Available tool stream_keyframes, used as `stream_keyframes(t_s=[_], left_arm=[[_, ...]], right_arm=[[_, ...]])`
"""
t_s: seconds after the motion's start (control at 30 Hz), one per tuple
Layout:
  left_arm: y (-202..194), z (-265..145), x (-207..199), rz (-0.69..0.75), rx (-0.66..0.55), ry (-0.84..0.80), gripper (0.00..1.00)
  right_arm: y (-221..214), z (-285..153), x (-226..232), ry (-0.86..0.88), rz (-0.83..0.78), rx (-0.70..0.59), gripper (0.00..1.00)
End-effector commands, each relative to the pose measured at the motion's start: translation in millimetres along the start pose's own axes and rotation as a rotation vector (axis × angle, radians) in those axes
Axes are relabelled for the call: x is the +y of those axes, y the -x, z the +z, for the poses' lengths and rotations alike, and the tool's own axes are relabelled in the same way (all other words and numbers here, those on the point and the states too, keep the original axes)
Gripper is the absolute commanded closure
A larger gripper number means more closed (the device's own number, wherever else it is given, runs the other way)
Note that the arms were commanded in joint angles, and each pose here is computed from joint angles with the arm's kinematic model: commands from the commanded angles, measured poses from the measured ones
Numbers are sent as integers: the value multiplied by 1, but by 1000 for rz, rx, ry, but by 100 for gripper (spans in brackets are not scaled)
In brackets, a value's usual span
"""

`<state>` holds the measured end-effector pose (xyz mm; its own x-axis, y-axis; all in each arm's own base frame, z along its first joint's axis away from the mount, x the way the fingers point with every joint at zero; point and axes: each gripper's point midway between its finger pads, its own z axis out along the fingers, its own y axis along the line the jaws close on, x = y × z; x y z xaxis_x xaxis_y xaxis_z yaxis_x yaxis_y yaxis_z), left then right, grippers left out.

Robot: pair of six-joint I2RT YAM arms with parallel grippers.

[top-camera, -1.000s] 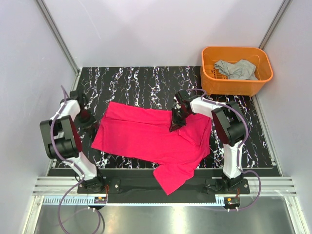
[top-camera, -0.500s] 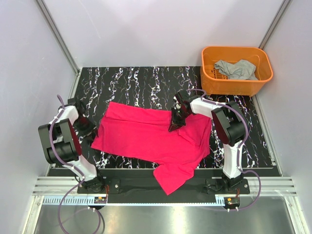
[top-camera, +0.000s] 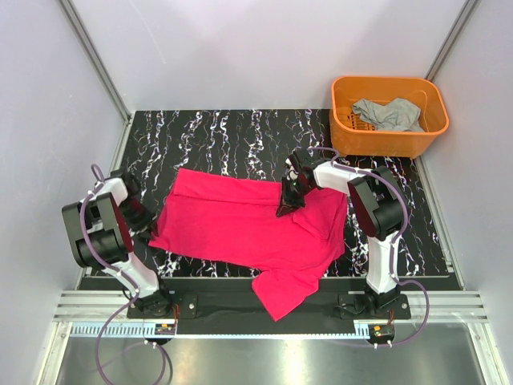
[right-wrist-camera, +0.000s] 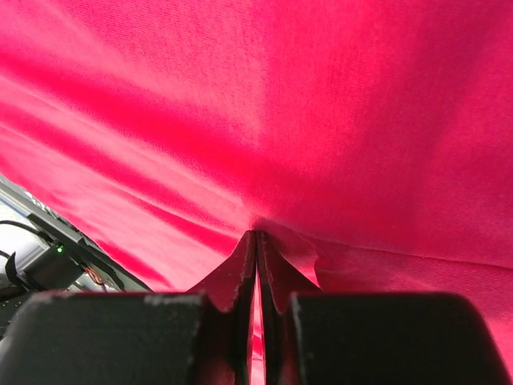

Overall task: Fold and stack the t-shirts
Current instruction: Fold the tshirt

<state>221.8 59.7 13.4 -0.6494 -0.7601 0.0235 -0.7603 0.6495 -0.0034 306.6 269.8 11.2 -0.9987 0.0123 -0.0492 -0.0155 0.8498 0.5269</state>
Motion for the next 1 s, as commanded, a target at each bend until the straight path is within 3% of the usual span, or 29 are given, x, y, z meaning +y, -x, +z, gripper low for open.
stream_keyframes(t_s=[0.0,0.2,0.4,0.63,0.73,0.87,0.97], left_arm=[[13,8,9,-23,-42,40,82],[16,-9,12,-65,-97,42,89],[7,-18,16,-118,-102,32,76],[5,-24,29,-207,-122,41,73],[17,-42,17,-157,-183,-16,72],[29,-62,-9,-18,-266,-83,51],[33,-60,-24,57,-260,-120,44]], right_arm=[[-7,12,-16,-41,8,17,91],[-7,14,-16,-45,18,16,91],[-7,13,-17,-48,16,14,91],[-6,9,-13,-38,13,9,90],[-1,-4,-2,-21,0,-16,88],[7,-24,18,17,-27,-51,85],[10,-35,28,34,-43,-59,82]])
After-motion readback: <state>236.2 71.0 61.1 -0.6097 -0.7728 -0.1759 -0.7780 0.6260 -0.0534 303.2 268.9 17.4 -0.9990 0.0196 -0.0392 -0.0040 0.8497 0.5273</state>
